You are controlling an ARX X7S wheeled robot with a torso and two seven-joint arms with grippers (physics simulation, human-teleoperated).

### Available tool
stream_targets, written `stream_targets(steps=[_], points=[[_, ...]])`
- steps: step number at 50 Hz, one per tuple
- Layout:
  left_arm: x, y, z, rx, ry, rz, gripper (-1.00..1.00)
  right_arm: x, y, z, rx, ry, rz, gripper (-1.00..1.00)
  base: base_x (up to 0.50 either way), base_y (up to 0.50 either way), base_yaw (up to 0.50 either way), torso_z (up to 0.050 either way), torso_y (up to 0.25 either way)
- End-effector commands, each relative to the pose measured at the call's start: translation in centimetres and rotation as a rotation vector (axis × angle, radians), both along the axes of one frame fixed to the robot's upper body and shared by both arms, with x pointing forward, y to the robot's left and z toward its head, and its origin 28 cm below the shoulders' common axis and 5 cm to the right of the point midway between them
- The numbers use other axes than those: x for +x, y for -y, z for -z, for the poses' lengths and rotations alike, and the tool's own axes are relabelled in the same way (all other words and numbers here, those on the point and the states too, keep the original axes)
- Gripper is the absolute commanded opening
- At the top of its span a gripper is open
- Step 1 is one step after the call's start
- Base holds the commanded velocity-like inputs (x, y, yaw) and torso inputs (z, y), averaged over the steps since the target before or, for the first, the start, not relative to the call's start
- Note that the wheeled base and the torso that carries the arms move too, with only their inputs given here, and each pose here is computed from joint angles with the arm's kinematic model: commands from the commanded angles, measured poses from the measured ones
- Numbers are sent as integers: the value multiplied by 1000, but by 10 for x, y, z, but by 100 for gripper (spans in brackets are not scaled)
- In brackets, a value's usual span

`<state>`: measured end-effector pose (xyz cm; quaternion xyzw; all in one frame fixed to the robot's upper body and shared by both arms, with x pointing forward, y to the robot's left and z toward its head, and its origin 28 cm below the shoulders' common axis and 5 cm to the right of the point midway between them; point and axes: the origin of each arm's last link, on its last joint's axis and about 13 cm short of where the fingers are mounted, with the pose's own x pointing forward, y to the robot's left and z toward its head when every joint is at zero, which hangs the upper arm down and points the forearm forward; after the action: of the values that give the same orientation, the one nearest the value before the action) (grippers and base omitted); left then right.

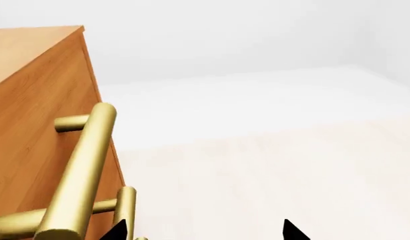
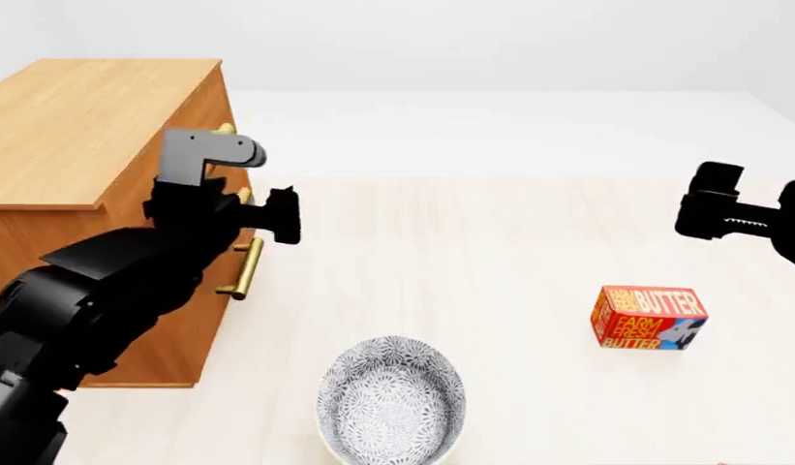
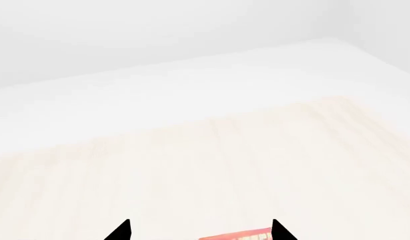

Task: Put the chocolate pudding in the top drawer of the cabinet and close it.

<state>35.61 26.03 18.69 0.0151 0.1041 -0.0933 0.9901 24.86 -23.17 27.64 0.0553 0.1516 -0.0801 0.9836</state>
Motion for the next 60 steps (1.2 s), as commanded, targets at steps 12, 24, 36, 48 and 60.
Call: stream_targets(steps=[12, 24, 36, 48, 60], points=[[-88, -27, -14, 103, 134, 35, 100, -17, -24, 21, -5, 27, -105, 100, 0, 0, 0, 0, 1], [-162, -38, -24, 77, 268, 89, 100, -76, -37, 44, -47, 71, -184, 100, 0, 0, 0, 0, 0], [-203, -47, -15, 40, 347, 75, 100, -110, -54, 64, -75, 126, -195, 100, 0, 0, 0, 0, 0], [-236, -65, -11, 6, 385, -16, 100, -128, -66, 71, -76, 181, -179, 100, 0, 0, 0, 0, 0], [-251, -73, -7, -20, 411, -96, 100, -161, -83, 78, -97, 248, -141, 100, 0, 0, 0, 0, 0]])
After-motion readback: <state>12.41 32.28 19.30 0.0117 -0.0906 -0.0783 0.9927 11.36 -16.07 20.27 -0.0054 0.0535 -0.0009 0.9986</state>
